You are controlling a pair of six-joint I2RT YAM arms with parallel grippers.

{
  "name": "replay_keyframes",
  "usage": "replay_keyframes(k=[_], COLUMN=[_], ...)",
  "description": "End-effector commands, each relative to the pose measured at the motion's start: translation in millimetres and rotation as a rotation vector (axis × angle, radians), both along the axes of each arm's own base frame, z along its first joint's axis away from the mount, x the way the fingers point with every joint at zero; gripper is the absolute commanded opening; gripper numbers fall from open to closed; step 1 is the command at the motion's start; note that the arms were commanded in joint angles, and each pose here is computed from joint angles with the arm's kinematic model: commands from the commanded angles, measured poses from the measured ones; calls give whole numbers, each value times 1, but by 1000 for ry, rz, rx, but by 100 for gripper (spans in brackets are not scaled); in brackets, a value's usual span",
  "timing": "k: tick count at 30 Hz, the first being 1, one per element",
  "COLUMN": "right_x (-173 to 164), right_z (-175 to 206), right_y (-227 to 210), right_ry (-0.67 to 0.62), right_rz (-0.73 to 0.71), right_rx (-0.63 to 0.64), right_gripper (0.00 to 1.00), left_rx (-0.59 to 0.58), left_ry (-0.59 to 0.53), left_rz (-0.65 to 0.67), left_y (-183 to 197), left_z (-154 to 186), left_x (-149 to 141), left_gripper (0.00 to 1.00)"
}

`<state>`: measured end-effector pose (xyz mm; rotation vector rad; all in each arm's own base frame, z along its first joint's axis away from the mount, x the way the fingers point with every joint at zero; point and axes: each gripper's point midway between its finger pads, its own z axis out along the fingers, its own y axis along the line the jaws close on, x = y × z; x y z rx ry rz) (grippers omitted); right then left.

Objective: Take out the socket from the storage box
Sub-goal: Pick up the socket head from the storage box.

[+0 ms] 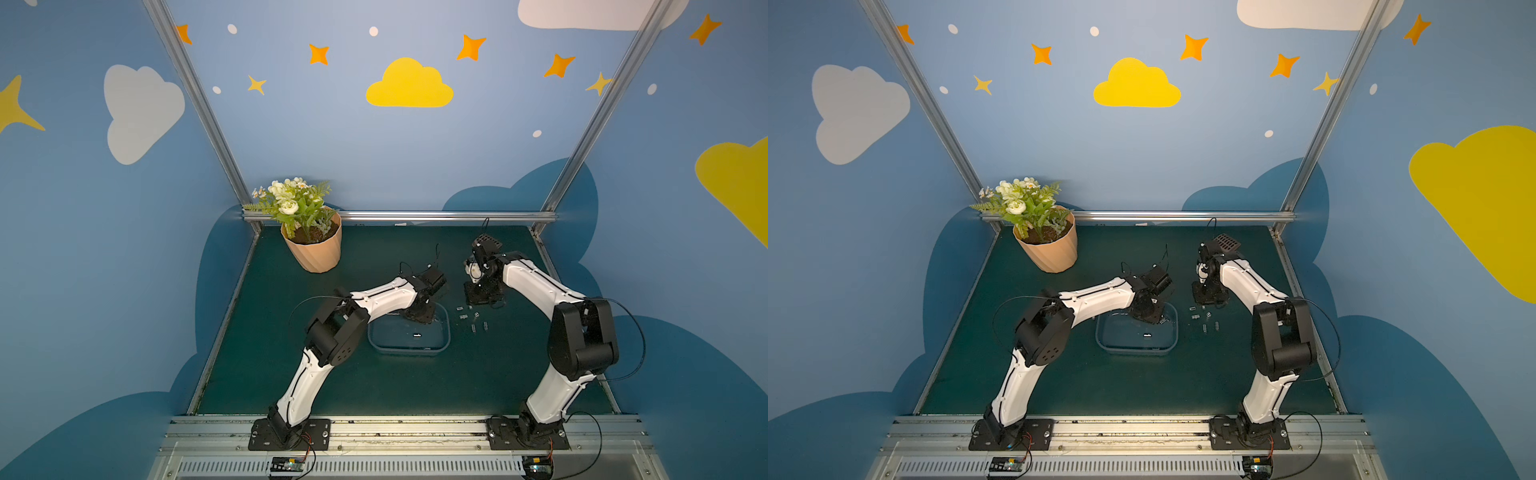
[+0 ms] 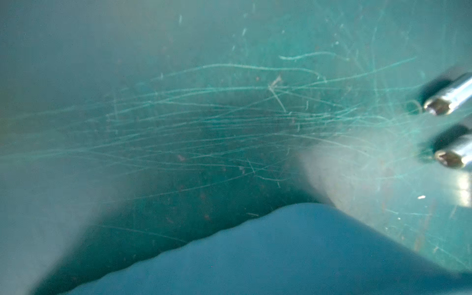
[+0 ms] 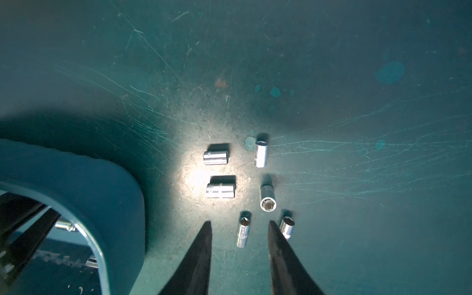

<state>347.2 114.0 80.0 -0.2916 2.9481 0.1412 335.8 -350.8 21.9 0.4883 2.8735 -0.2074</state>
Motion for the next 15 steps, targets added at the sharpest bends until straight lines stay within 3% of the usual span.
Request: replay_keyframes(k=[1,7,15], right_x=[-2,-2,-2], right_z=[7,8,8], right_y=[-1,-1,-1], right_ry=[-15,-17,-16], right_rz=[-11,-11,-12], right_rx=[17,15,17], right_gripper=[37,37,37], left_rx=[71,63,41], left_ry=[39,5,-101], left_rz=[-3,8,21], left_y=[13,16,31], left_z=[-27,-9,54], left_x=[-7,-5,-4], left_gripper=[23,19,17])
